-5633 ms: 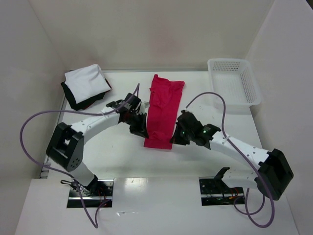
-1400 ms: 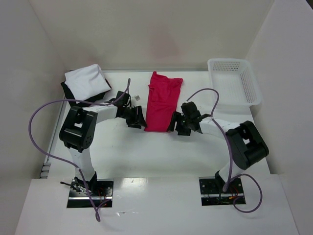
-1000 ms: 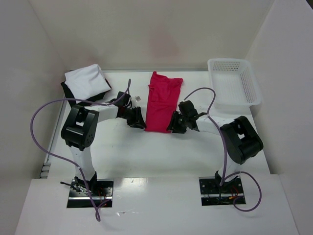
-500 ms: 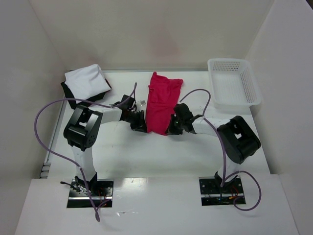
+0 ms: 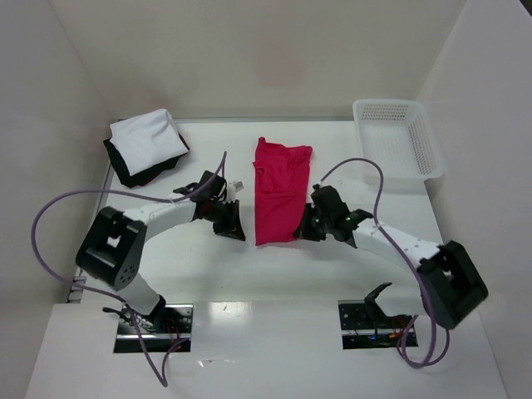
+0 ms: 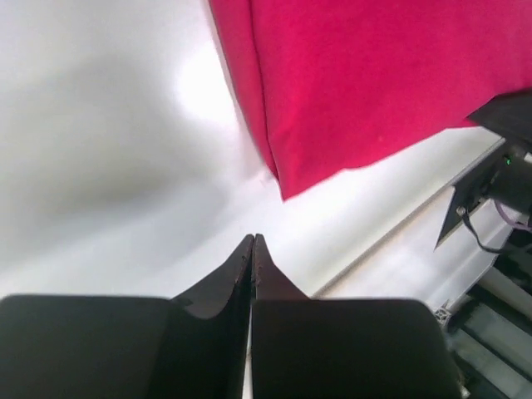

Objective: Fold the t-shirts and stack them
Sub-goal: Grab one side of the 2/3 rectangular tshirt with both arms

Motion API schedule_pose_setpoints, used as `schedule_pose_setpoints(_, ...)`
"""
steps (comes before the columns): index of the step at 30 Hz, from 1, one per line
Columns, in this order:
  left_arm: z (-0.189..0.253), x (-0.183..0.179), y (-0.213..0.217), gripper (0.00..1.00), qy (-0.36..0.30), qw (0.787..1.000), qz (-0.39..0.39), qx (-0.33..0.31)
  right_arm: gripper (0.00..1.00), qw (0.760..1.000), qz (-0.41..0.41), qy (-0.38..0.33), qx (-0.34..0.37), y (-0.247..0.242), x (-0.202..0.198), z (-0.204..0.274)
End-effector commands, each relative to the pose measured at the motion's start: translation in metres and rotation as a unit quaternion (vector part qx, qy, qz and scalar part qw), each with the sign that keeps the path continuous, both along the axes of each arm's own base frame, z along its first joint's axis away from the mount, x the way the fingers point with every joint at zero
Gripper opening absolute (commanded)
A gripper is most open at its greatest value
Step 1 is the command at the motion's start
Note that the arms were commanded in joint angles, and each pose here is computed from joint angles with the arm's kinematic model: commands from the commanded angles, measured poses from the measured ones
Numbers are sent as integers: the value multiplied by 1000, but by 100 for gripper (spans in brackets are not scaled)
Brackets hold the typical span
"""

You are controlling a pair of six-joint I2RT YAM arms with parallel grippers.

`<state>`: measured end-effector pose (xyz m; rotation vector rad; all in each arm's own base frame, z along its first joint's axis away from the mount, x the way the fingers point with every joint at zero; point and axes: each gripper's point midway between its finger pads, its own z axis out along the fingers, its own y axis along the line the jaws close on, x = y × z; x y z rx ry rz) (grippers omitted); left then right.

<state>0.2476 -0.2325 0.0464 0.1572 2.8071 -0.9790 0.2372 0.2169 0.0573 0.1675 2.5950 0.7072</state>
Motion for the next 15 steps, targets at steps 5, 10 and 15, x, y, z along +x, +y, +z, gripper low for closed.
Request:
schedule_pose_setpoints(5,56,-50,2,0,-21,1000,-14,12,0,1000,7,11,21,-13,-50,39)
schedule_pose_setpoints(10,72,-61,-2,1,-13,1000,-20,-16,0,999,20,9,43,-6,-56,58)
schedule_pose_setpoints(15,63,-61,-21,42,-2,997,-57,-57,0,998,30,33,32,0,-54,38)
